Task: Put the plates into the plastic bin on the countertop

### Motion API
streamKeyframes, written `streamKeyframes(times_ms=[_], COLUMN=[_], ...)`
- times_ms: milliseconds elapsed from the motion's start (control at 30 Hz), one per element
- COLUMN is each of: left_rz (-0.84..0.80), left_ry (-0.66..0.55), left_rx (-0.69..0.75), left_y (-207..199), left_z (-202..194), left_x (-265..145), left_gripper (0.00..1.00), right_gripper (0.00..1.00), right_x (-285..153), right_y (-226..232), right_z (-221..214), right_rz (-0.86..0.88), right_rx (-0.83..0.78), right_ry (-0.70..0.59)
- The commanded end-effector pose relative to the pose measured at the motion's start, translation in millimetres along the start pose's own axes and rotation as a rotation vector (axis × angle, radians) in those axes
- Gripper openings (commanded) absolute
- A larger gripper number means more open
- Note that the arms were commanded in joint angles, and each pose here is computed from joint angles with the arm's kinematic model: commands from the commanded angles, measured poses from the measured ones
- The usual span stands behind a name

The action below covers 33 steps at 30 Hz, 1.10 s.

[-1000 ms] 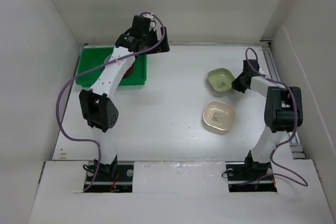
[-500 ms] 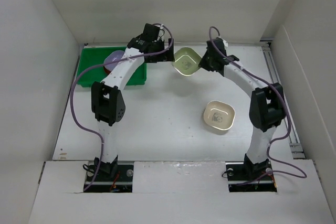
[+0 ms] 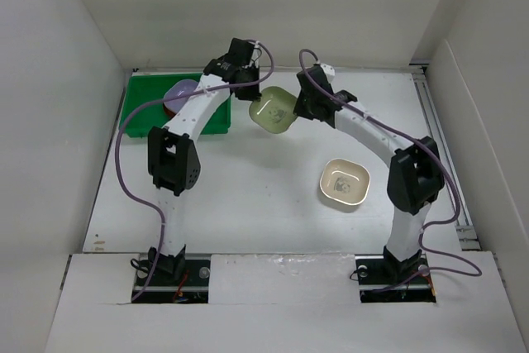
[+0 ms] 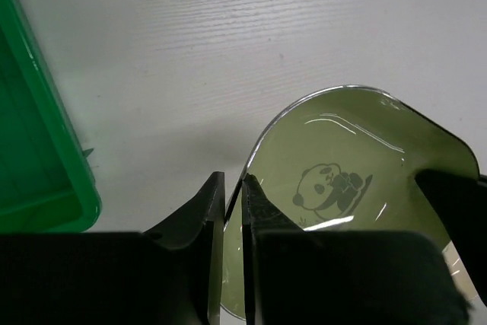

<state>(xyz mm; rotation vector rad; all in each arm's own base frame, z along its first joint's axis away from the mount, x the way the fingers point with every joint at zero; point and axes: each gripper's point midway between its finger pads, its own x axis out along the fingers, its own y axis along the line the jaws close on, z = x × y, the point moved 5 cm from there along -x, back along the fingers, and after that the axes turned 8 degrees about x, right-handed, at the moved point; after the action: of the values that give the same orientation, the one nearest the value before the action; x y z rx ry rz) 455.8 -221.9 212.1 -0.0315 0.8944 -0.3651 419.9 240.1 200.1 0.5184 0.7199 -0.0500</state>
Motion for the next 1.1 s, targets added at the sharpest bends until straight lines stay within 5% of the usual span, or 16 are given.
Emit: streamKeyframes(times_ms=[0, 267, 333, 367, 500, 767, 1067], left_rz=[0.080, 0.050, 0.048, 0.065, 0.143, 0.303, 0.324], left_ry=[-0.030, -0.024, -0.035, -0.049, -0.114, -0.191, -0.237], left_rx=[-0.006, 0.003, -0.006, -0.006, -0.047, -0.245, -0.490], left_y=[8.1, 5.1, 3.9, 5.5, 16.3, 98.6, 268.2], left_z=[9.2, 8.0, 11.4, 14.3, 27.6, 45.0, 42.3], left_x=[-3.5, 0.7, -1.3, -5.9, -26.9, -49.5, -70.1], left_gripper=[0.01, 0.00, 0.00, 0.00, 0.00, 0.00, 0.00], right_gripper=[0.00, 0.01, 0.23, 0.66, 0.83, 0.88, 0.88], right_x=[-48.0, -71.4, -69.8, -71.9, -60.4, -70.9, -93.9], right_y=[22.8, 18.8, 13.4, 14.1, -11.0, -72.0, -98.4], right_z=[40.2, 55.9, 53.7, 53.2, 54.9, 56.2, 23.2], right_rz=[0.098, 0.189, 0.193, 0.206, 0.162, 0.126, 0.190], right_rx=[0.044, 0.059, 0.052, 0.053, 0.073, 0.116, 0.076], right_ry=[-0.130, -0.130, -0.117, -0.116, -0.103, -0.097, -0.034])
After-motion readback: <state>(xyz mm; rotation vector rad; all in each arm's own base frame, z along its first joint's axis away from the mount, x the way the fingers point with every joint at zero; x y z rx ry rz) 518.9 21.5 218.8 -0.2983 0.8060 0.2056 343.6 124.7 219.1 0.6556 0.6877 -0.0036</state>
